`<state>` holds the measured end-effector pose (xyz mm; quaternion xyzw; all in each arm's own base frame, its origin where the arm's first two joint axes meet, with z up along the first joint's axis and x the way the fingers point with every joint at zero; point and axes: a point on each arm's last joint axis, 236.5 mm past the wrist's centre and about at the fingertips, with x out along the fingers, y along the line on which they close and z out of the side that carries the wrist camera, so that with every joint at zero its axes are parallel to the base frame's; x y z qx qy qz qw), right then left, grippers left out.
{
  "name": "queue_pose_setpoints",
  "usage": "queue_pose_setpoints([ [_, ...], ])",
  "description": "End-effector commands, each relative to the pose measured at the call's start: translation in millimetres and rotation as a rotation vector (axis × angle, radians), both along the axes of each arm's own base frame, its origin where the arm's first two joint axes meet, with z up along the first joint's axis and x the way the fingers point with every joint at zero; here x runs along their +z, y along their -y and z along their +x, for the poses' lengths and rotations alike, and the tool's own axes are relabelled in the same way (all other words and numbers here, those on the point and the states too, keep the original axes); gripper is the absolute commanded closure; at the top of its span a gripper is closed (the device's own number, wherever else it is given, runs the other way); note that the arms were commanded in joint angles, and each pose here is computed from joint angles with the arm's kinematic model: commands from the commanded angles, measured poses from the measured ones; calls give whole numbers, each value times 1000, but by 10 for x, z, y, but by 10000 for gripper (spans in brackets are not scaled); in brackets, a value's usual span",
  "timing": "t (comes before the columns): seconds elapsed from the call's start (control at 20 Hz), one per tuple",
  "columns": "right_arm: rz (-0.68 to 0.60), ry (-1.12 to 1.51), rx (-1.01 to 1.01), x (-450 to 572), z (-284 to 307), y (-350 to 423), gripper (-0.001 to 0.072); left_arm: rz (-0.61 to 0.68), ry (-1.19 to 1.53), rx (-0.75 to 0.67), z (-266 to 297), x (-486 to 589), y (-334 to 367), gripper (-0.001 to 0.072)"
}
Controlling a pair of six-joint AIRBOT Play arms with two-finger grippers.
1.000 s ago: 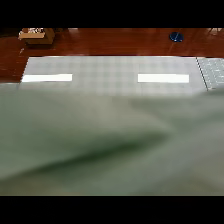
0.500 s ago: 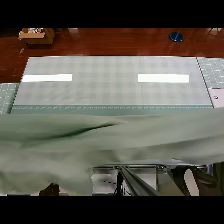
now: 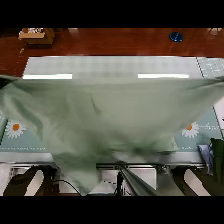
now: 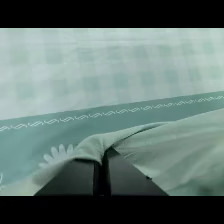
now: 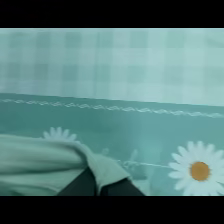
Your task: Fold the shirts.
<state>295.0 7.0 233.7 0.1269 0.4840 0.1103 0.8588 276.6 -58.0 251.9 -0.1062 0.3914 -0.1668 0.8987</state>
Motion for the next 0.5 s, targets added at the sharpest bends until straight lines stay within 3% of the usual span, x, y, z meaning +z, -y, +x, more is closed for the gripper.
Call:
queue_pose_setpoints([
  [0.0, 137, -12, -22, -430, 815, 82, 685, -75, -43, -47, 767, -444, 89, 676],
  [0.2, 165, 61, -57, -641, 1355, 200, 685, -61, -22, -66, 1389, -853, 189, 677],
  [0.45, -51, 176, -46, -945, 1934, 275, 685, -67, 55, 34, 1980, -1089, 109, 676],
])
